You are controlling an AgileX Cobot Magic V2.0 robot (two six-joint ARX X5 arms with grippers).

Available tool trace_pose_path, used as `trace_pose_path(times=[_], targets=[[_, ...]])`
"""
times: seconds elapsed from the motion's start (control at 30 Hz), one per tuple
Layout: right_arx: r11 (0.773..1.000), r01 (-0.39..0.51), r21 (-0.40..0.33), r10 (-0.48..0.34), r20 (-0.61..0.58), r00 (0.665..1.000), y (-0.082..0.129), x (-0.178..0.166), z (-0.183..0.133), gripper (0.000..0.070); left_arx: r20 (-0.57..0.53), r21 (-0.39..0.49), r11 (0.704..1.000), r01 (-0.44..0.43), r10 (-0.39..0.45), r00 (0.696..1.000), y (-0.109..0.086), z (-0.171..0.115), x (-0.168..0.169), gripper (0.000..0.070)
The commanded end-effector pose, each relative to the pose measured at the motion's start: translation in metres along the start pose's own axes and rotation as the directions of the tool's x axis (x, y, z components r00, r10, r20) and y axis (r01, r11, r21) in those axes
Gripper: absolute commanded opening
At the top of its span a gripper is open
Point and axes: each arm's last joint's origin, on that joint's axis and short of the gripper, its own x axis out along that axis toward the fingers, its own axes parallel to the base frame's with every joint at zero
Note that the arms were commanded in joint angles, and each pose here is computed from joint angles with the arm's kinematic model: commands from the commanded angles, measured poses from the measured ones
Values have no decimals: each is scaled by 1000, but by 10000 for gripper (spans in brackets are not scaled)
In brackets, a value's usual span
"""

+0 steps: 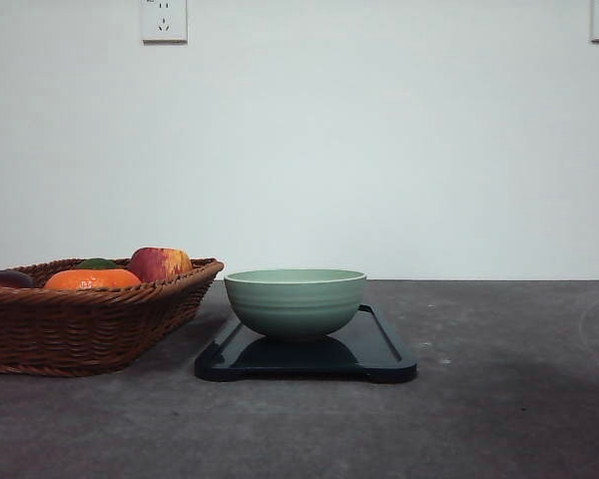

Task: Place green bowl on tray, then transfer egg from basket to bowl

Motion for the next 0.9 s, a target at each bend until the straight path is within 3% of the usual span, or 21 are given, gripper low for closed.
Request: trace_pose_path(times=[0.0,0.87], targets=[[1000,4,11,-4,9,1000,0,0,0,15,-20,7,1000,0,0,1000,0,-6,2,0],[1000,4,11,-4,9,1000,0,0,0,15,-20,7,1000,0,0,1000,0,-6,2,0]])
